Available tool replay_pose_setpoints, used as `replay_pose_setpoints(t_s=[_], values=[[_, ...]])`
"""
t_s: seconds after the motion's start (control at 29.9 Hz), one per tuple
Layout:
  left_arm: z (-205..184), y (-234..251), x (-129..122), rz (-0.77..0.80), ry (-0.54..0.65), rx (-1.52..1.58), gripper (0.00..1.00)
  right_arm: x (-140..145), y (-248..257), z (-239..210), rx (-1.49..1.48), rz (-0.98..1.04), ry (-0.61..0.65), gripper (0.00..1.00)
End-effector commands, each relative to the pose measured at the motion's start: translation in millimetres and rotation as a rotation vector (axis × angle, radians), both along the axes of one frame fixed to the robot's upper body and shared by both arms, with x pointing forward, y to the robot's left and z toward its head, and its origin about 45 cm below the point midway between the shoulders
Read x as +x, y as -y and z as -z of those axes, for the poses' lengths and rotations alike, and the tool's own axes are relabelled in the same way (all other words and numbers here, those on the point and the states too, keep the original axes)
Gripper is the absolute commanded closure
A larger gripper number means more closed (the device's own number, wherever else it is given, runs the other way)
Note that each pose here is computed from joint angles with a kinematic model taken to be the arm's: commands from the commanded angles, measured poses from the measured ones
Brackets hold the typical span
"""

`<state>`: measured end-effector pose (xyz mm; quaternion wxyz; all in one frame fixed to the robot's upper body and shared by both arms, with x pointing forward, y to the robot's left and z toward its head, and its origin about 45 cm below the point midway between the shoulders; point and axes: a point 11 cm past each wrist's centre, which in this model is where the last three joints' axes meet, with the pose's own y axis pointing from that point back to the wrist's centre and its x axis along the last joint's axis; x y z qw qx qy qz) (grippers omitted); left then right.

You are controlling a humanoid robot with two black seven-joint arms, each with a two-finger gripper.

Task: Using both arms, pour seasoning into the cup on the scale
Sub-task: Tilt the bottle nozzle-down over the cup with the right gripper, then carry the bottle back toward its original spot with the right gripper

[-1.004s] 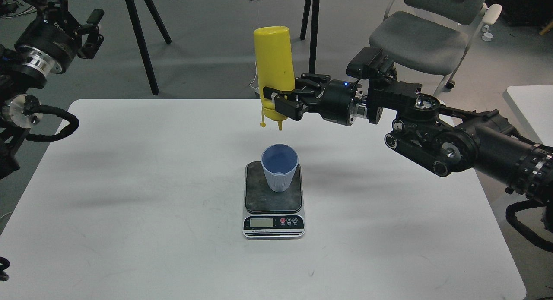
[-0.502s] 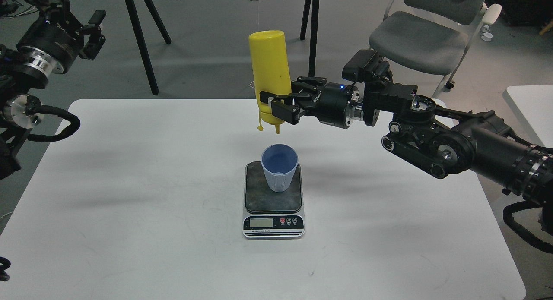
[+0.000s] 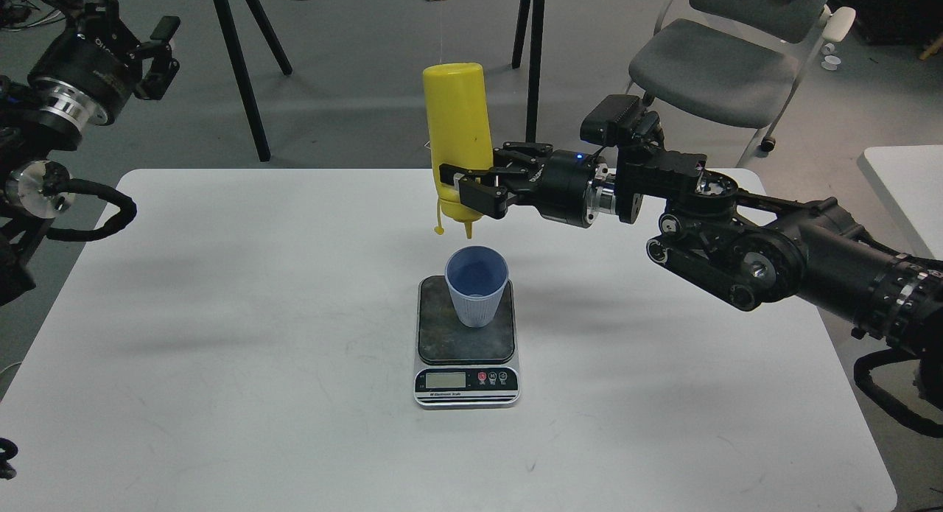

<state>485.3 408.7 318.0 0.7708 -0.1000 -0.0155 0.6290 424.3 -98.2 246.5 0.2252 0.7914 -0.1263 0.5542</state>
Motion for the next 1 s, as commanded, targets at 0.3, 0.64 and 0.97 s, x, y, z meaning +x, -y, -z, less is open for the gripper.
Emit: replay_pose_setpoints(t_s=[0.3,0.64,0.97], values=[[0,2,0,0.002,0.000,-0.002,0.15,40,76,-79,0.731,0.260,-0.573,0.75],[5,7,2,0.009,-0.008,0.000,0.14,31,203,-38,1.683,0.407,-1.035,0.76],[15,18,2,0.028,-0.026,-0.008,0.14,-19,225,21,2.203,0.425,-1.229,0.74]])
